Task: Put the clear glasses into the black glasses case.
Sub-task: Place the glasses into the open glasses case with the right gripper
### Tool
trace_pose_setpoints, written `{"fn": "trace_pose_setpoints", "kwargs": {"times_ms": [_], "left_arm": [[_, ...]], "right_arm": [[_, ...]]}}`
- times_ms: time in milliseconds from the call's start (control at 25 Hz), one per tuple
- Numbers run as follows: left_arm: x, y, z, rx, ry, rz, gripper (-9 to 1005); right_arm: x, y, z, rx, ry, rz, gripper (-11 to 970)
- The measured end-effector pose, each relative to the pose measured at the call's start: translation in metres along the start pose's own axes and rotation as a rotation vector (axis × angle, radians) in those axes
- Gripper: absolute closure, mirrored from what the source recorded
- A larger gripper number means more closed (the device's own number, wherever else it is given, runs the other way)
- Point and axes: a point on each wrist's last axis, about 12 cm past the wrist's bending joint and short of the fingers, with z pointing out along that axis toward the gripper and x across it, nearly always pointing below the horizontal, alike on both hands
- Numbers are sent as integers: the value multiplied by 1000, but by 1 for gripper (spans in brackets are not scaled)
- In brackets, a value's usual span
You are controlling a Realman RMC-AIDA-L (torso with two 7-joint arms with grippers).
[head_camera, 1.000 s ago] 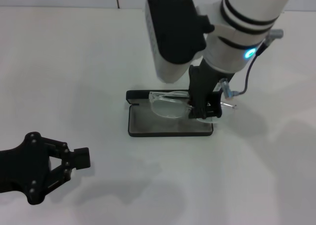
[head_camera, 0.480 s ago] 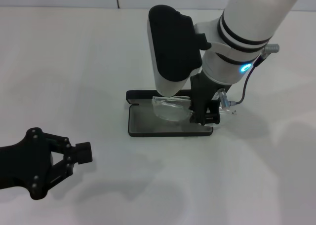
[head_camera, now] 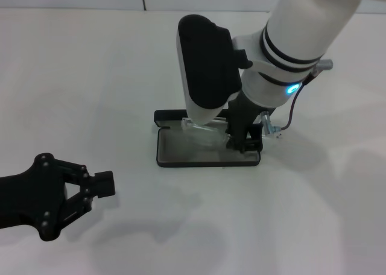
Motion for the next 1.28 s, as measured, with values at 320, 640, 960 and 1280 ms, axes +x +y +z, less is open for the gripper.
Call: {"fn": "trace_pose_setpoints", "kwargs": {"times_ms": [320, 640, 960, 1280], "left_arm": [[0, 1, 1, -3, 3, -1, 944], [0, 3, 4, -3, 3, 3, 944], [-2, 5, 6, 3, 2, 10, 944], [-4, 6, 7, 5, 2, 14, 944]], "right_arm": [[1, 1, 4, 16, -21, 1, 802], [-2, 2, 9, 33, -21, -27, 800], [-5, 2, 8, 39, -27, -38, 798], [-7, 4, 8, 38, -28, -49, 796]]}}
